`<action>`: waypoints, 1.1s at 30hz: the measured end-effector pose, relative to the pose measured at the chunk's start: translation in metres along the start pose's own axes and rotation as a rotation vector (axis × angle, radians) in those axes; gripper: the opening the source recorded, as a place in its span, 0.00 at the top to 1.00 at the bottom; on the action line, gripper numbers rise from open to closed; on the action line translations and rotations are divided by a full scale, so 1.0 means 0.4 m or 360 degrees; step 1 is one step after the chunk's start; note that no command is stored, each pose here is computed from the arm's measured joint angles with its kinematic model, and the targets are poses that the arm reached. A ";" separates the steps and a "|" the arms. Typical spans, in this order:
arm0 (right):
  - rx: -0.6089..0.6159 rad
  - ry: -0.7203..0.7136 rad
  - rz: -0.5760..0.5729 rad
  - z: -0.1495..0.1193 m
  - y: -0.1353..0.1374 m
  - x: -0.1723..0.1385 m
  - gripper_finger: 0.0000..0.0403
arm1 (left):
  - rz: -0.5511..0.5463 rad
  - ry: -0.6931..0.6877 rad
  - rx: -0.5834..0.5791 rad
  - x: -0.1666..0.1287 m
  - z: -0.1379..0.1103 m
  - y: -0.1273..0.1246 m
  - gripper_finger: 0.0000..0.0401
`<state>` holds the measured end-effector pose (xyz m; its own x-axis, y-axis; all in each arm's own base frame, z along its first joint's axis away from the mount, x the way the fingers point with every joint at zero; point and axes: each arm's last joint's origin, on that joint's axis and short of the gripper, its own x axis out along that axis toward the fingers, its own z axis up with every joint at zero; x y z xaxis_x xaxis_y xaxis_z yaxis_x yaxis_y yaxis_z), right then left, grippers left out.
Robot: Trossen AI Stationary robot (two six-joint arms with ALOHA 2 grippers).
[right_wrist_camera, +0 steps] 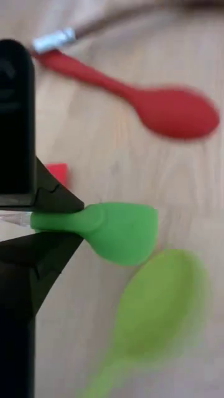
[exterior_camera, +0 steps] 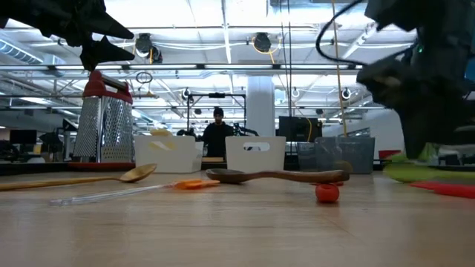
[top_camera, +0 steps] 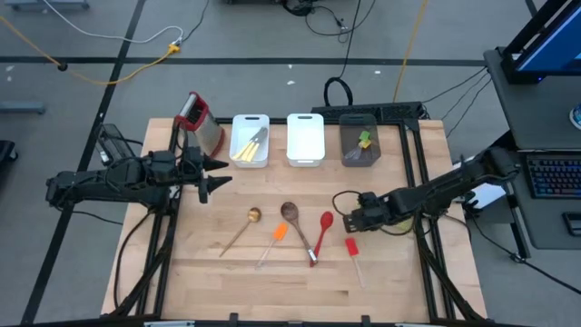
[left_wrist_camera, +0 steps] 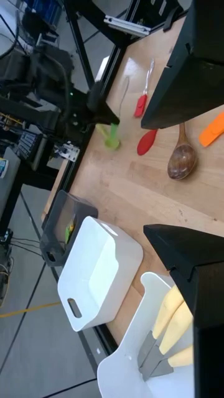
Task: Pick & Place Kitchen Items
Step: Put the green spatula into the black bin
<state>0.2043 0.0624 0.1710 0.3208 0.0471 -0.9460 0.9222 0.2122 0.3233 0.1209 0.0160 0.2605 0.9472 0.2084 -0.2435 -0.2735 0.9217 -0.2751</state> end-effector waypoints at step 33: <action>-0.0521 -0.1685 0.1299 0.277 0.078 -0.331 0.93 | -0.0017 -0.0045 -0.0097 0.000 0.007 -0.002 0.33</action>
<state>0.2147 -0.0455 0.3091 0.8877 -0.4596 0.0256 0.3494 0.7089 0.6127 0.1216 0.0161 0.2634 0.9542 0.2089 -0.2143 -0.2725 0.9024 -0.3338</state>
